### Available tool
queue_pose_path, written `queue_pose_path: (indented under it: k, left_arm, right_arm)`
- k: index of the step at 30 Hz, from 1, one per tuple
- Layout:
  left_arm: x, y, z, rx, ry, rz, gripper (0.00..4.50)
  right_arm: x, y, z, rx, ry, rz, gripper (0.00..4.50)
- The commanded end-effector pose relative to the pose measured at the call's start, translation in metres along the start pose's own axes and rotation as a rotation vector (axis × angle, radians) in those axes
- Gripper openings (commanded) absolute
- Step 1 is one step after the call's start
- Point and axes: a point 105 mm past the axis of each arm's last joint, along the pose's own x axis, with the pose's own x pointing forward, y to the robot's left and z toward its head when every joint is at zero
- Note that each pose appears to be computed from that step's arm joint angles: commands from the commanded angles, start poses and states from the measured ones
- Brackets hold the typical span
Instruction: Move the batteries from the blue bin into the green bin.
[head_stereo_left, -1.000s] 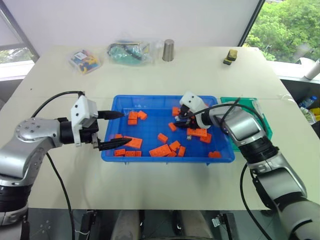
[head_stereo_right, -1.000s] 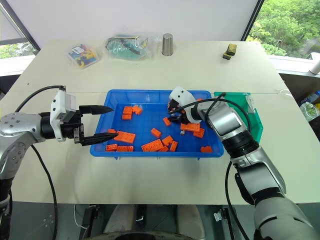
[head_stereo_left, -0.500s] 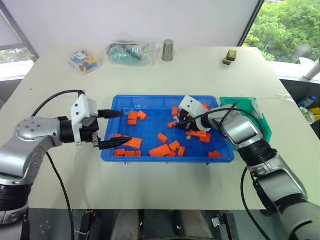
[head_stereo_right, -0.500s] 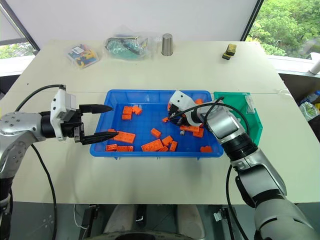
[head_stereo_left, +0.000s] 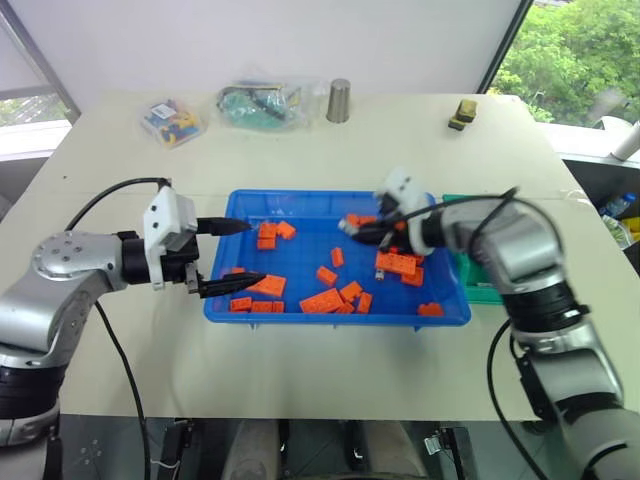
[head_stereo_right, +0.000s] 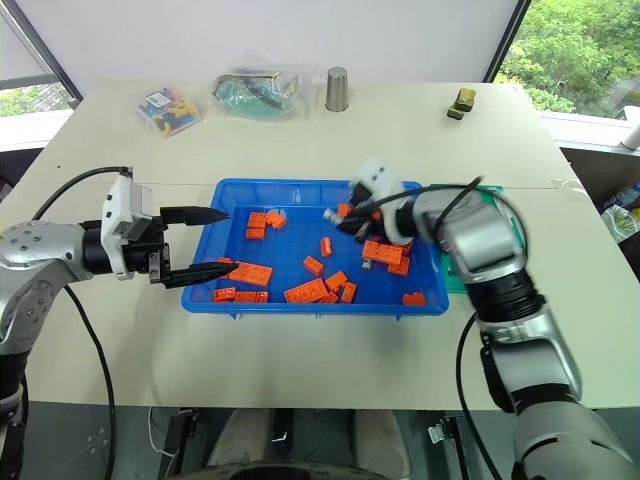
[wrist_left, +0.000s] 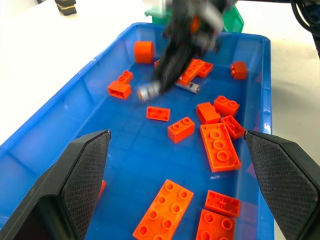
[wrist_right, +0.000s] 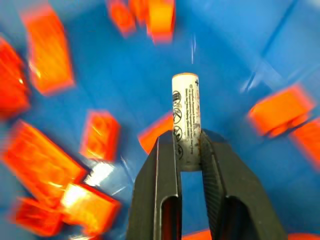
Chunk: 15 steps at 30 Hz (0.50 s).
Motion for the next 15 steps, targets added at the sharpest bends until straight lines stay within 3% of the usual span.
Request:
queue_pose_path:
  k: [1, 6, 10, 15]
  left_arm:
    - [0.006, -0.006, 0.008, 0.0, -0.041, -0.035, 4.5]
    - [0.018, -0.013, 0.006, -0.003, -0.062, -0.076, 4.5]
    - [0.022, -0.011, 0.008, 0.009, -0.069, -0.085, 4.5]
    - [0.022, -0.006, 0.009, 0.024, -0.065, -0.087, 4.5]
  right_arm:
    - [-0.068, -0.034, 0.013, -0.013, -0.063, -0.178, 0.05]
    - [-0.14, -0.077, -0.037, 0.079, 0.078, -0.453, 0.05]
    - [-0.151, -0.075, -0.059, 0.097, 0.136, -0.488, 0.05]
    - [-0.144, -0.074, -0.074, 0.103, 0.156, -0.505, 2.44]
